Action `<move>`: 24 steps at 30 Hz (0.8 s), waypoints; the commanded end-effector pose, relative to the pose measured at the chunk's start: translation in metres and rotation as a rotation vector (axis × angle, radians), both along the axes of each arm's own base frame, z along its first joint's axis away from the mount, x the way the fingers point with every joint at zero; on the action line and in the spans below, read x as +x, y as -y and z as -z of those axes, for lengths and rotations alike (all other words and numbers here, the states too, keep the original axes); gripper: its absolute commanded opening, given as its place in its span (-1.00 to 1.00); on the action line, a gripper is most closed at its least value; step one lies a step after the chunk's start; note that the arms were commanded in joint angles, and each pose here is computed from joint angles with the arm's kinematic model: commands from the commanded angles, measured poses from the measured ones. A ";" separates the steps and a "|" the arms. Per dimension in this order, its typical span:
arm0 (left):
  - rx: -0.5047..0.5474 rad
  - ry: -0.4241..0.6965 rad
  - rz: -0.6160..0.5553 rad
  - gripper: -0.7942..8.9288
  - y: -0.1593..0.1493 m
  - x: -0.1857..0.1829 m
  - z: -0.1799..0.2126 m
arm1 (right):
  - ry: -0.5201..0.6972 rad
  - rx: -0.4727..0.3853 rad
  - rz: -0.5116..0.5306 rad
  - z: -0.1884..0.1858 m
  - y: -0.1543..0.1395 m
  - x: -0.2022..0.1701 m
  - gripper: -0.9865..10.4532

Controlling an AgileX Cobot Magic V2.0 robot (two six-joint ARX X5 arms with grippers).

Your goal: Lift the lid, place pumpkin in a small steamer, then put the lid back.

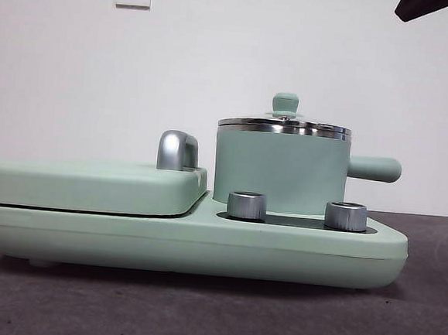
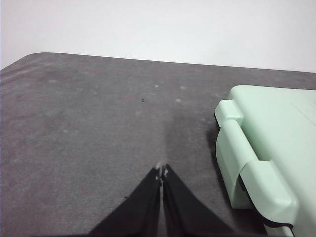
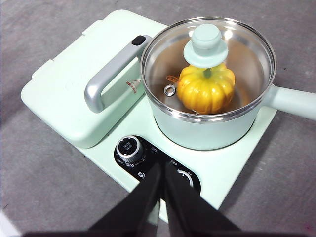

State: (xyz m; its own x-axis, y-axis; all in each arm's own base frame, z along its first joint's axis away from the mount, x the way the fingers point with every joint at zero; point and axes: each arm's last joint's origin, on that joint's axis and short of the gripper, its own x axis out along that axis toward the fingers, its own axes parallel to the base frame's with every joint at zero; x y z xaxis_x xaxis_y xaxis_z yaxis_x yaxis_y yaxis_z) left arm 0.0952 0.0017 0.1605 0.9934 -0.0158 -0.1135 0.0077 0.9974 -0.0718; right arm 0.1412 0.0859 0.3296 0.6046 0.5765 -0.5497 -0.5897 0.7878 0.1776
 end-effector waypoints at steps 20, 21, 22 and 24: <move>0.012 -0.011 -0.004 -0.82 0.000 0.001 0.006 | 0.474 -0.076 0.626 0.111 0.075 -0.038 -0.81; 0.012 -0.011 -0.004 -0.82 0.000 0.001 0.006 | 0.483 -0.069 0.640 0.119 0.077 -0.040 -0.81; 0.012 -0.011 -0.004 -0.82 0.000 0.001 0.006 | 0.490 -0.057 0.653 0.129 0.078 -0.041 -0.81; 0.012 -0.011 -0.004 -0.82 0.000 0.001 0.006 | 0.500 -0.036 0.670 0.145 0.079 -0.043 -0.81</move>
State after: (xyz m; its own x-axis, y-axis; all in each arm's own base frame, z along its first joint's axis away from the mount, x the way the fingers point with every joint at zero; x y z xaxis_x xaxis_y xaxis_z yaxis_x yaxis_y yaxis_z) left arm 0.0952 0.0017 0.1605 0.9934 -0.0158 -0.1135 0.0077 0.9974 -0.0718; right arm 0.0985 0.0070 0.1877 0.9882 -0.0058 -0.1532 -0.0003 0.9992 -0.0400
